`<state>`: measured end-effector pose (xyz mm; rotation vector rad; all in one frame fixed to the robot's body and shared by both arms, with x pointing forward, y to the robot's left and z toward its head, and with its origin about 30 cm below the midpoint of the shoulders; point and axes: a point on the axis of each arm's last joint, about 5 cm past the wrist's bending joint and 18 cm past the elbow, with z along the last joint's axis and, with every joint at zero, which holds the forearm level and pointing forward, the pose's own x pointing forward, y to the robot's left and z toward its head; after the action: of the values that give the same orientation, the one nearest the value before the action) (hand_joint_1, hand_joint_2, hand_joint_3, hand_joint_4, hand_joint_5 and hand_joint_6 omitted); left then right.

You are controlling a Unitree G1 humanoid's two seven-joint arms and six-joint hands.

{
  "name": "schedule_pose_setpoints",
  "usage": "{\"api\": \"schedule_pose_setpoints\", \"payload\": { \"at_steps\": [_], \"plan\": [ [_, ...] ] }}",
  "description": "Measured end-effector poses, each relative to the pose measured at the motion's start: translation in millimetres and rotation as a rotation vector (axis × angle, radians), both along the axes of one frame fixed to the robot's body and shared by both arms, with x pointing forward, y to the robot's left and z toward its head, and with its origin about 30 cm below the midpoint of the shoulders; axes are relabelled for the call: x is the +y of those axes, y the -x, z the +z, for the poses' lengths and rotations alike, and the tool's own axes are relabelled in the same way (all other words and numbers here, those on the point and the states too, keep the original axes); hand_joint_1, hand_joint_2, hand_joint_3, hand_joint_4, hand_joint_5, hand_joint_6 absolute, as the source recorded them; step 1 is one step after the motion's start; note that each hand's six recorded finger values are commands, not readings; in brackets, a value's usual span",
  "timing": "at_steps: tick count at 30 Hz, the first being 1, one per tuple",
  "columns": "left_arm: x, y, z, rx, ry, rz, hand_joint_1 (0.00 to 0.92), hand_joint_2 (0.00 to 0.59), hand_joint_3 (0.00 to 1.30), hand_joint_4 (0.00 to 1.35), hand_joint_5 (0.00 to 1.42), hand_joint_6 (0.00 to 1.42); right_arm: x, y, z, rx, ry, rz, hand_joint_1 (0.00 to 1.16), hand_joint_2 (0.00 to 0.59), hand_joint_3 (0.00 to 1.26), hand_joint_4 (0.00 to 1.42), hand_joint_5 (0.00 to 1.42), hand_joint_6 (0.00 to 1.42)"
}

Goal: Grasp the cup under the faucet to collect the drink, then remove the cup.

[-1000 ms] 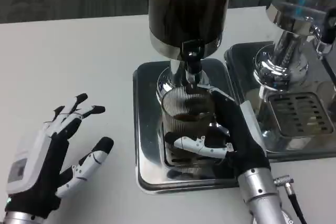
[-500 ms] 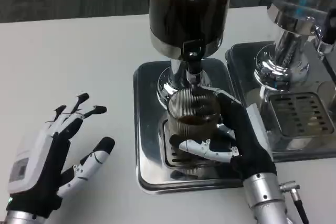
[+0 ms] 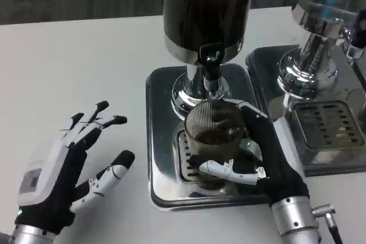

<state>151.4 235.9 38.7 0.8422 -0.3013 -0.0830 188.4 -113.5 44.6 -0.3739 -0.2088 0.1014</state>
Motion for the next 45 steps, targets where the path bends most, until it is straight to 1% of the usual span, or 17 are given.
{"api": "schedule_pose_setpoints", "payload": {
  "at_steps": [5,8,11,15,21,26,30,33,34,39,41,43,45],
  "plan": [
    [0.8,-0.8,-0.9,0.007,-0.002,-0.002,0.000,0.231,0.33,0.04,0.22,0.06,-2.0,6.0,-0.3,-0.001,-0.005,-0.011,1.09,0.184,0.48,0.56,0.77,1.08],
    [1.0,-0.9,-1.6,0.010,-0.001,-0.008,0.000,0.231,0.33,0.04,0.22,0.06,-2.3,6.6,0.5,-0.007,-0.010,-0.019,1.09,0.184,0.48,0.56,0.78,1.08],
    [1.3,-1.7,-1.2,0.007,-0.002,-0.010,0.000,0.231,0.33,0.04,0.22,0.06,-2.1,8.2,2.8,-0.023,-0.019,-0.029,1.10,0.177,0.49,0.58,0.80,1.11],
    [1.5,-2.2,-1.2,0.007,-0.001,-0.010,0.000,0.231,0.33,0.04,0.22,0.06,-2.9,10.5,3.4,-0.026,-0.028,-0.043,1.10,0.168,0.50,0.59,0.81,1.13],
    [1.8,-2.1,-1.3,0.008,0.000,-0.009,0.000,0.223,0.26,0.01,0.20,0.06,-4.6,13.6,9.3,-0.057,-0.046,-0.058,1.10,0.166,0.50,0.59,0.82,1.15],
    [3.3,-2.0,-0.7,0.015,-0.008,-0.017,0.000,0.223,0.23,0.00,0.17,0.04,-6.9,18.6,7.8,-0.039,-0.052,-0.053,1.09,0.165,0.50,0.60,0.84,1.17],
    [7.0,-2.0,2.1,0.018,-0.035,-0.029,0.000,0.217,0.22,0.00,0.16,0.03,-8.3,21.4,10.7,-0.052,-0.056,-0.052,1.09,0.164,0.50,0.60,0.84,1.18],
    [7.0,-1.5,4.9,0.006,-0.045,-0.038,0.000,0.210,0.18,0.00,0.12,0.00,-8.5,21.2,15.0,-0.069,-0.067,-0.043,1.09,0.164,0.50,0.60,0.84,1.18],
    [7.1,-1.1,5.4,0.006,-0.049,-0.038,0.000,0.210,0.16,0.00,0.11,0.00,-8.6,21.2,15.6,-0.070,-0.069,-0.042,1.09,0.164,0.50,0.60,0.84,1.18],
    [11.5,1.7,11.3,0.014,-0.128,-0.068,0.000,0.190,0.02,0.00,0.01,0.00,-10.5,28.7,15.5,-0.055,-0.072,-0.032,1.09,0.164,0.50,0.60,0.84,1.18],
    [12.1,3.0,15.6,0.010,-0.161,-0.078,0.000,0.184,0.00,0.00,0.00,0.00,-11.9,31.8,17.4,-0.051,-0.077,-0.027,1.08,0.164,0.50,0.60,0.84,1.19],
    [13.5,4.8,20.2,0.016,-0.216,-0.102,0.000,0.183,0.00,0.00,0.00,0.00,-13.2,34.6,21.7,-0.063,-0.085,-0.021,1.08,0.164,0.51,0.60,0.84,1.19],
    [14.1,7.6,22.4,0.028,-0.240,-0.106,0.000,0.182,0.00,0.00,0.00,0.00,-13.9,35.4,27.1,-0.083,-0.094,-0.012,1.08,0.164,0.51,0.60,0.84,1.19]
  ]
}}
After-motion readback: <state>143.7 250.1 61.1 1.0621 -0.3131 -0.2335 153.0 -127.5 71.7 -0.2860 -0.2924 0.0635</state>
